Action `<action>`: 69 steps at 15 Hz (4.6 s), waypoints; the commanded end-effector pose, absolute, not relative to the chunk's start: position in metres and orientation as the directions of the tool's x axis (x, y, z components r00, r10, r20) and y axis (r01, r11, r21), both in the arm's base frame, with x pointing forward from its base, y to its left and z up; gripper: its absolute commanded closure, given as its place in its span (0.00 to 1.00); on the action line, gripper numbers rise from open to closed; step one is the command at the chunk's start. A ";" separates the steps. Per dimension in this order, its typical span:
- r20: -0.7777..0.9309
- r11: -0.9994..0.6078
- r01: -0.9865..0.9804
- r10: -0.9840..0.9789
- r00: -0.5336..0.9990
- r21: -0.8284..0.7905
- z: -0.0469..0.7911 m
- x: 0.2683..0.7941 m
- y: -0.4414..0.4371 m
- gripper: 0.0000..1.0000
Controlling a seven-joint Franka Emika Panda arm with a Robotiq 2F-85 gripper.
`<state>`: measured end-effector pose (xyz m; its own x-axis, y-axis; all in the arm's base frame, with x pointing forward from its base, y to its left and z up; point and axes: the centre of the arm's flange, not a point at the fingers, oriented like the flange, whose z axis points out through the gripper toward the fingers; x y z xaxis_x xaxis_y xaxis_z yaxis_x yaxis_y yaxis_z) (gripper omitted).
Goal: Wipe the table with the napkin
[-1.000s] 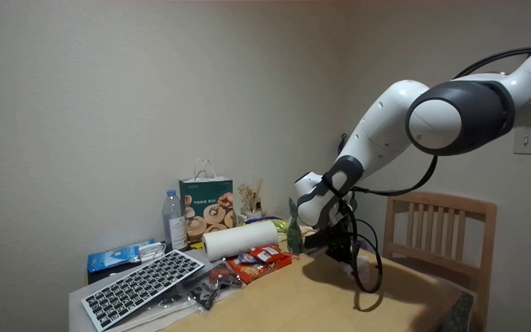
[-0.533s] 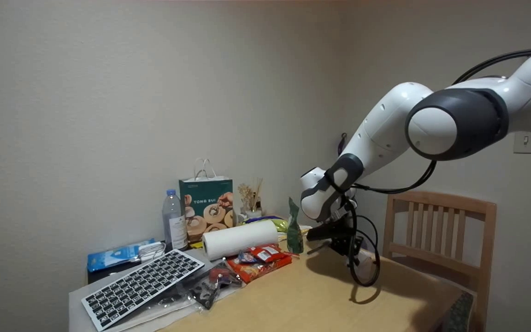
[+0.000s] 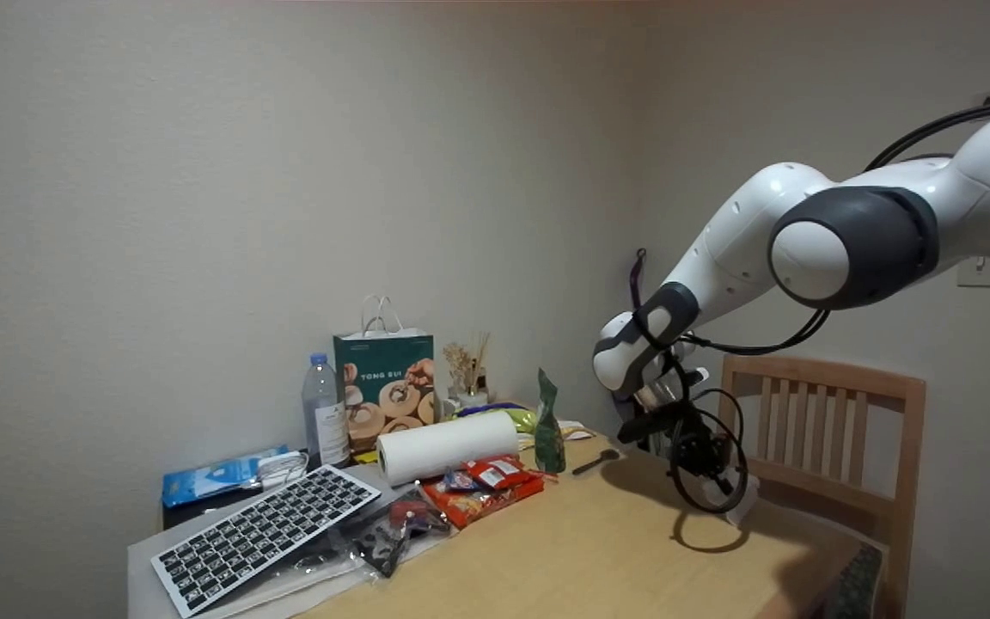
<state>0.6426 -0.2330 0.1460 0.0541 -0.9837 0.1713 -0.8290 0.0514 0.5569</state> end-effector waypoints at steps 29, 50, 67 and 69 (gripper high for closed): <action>0.111 -0.275 -0.790 -0.912 0.395 0.548 0.131 0.682 -0.091 0.99; 0.106 -0.537 -0.443 -0.544 0.832 0.718 0.102 0.649 0.090 1.00; 0.148 -0.572 -0.204 -0.143 0.979 0.795 0.087 0.609 0.251 1.00; 0.142 -0.572 -0.167 -0.089 0.986 0.803 0.086 0.603 0.268 1.00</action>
<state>0.6135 0.2527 0.0960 0.9711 -0.1695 0.1680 -0.2358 -0.5732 0.7848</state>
